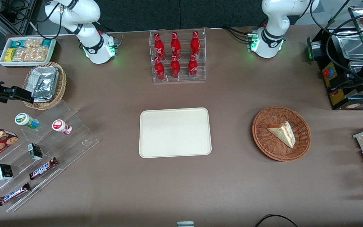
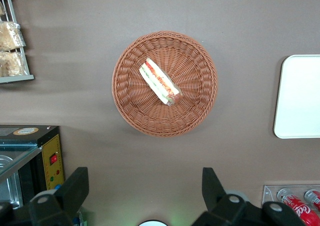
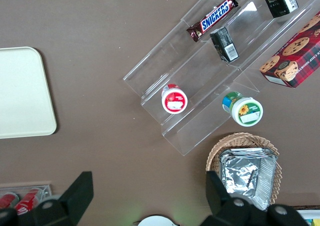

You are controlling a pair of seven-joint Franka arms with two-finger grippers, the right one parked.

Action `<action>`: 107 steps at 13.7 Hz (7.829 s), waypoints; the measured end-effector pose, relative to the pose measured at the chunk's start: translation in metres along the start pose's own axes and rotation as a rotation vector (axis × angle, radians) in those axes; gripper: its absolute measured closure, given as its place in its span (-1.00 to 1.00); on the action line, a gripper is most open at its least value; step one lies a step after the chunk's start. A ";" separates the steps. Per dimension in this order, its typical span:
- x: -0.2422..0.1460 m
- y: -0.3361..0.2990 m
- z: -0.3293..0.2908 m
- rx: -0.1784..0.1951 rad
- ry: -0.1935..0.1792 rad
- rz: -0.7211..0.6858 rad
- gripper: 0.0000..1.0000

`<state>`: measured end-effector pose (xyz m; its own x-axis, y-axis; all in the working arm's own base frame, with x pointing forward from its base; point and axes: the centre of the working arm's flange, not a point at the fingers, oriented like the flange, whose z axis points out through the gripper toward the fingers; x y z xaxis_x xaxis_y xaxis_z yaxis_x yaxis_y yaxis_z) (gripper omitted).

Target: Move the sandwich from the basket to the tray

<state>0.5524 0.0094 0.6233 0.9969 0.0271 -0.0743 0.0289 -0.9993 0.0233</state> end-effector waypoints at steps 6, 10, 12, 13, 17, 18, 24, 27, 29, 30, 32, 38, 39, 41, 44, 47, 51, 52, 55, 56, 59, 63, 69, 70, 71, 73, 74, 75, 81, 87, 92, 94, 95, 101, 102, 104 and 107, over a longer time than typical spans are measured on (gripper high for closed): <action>0.010 0.008 0.018 0.006 -0.035 -0.112 -1.00; 0.059 0.040 0.093 0.033 -0.050 -0.517 -1.00; 0.083 0.060 0.140 0.033 -0.020 -0.702 -1.00; 0.090 0.066 0.162 0.034 -0.015 -0.765 -1.00; 0.099 0.066 0.243 0.046 0.010 -0.885 -1.00; 0.094 0.062 0.260 0.046 0.016 -0.891 -1.00; 0.054 0.046 0.309 0.000 0.088 -0.913 -1.00; 0.037 0.042 0.331 -0.006 0.096 -0.918 -1.00; 0.030 0.040 0.343 -0.011 0.104 -0.919 -1.00; 0.028 0.040 0.345 -0.011 0.105 -0.920 -1.00; 0.027 0.040 0.347 -0.013 0.107 -0.922 -1.00; 0.022 0.039 0.359 -0.018 0.115 -0.926 -1.00; 0.021 0.039 0.361 -0.018 0.115 -0.926 -1.00; 0.020 0.038 0.366 -0.014 0.110 -0.927 -0.89; 0.020 0.038 0.374 -0.009 0.103 -0.928 -0.20; 0.022 0.039 0.371 -0.014 0.110 -0.929 0.30; 0.034 0.044 0.339 -0.013 0.107 -0.931 0.46; 0.037 0.049 0.318 0.010 0.069 -0.924 0.47; 0.040 0.085 0.229 0.062 -0.018 -0.848 0.68; 0.039 0.102 0.200 0.065 -0.025 -0.814 0.68; 0.030 0.163 0.146 0.052 -0.017 -0.707 0.68; 0.000 0.257 0.138 0.025 -0.014 -0.534 0.68; -0.034 0.391 0.208 -0.014 -0.001 -0.312 0.68; -0.036 0.405 0.227 -0.014 -0.002 -0.285 0.68; -0.038 0.420 0.246 -0.006 0.004 -0.252 0.68; -0.043 0.448 0.277 0.014 0.008 -0.217 0.68; -0.043 0.461 0.292 0.032 0.016 -0.211 0.68; -0.041 0.473 0.307 0.050 0.032 -0.210 0.68; -0.041 0.520 0.382 0.053 0.085 -0.182 0.68; -0.046 0.528 0.407 0.050 0.097 -0.166 0.68; -0.045 0.529 0.404 0.048 0.110 -0.160 0.18; -0.038 0.529 0.393 0.036 0.123 -0.171 -0.22; -0.033 0.528 0.381 0.033 0.134 -0.182 -0.44; 0.000 0.448 0.203 0.070 0.162 -0.405 -1.00; 0.003 0.428 0.177 0.084 0.163 -0.441 -1.00; 0.006 0.392 0.141 0.112 0.163 -0.494 -1.00; 0.012 0.344 0.112 0.146 0.119 -0.485 -1.00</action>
<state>0.5661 -0.3370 0.5192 0.8732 0.4820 0.0716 0.4873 -0.8641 -0.1257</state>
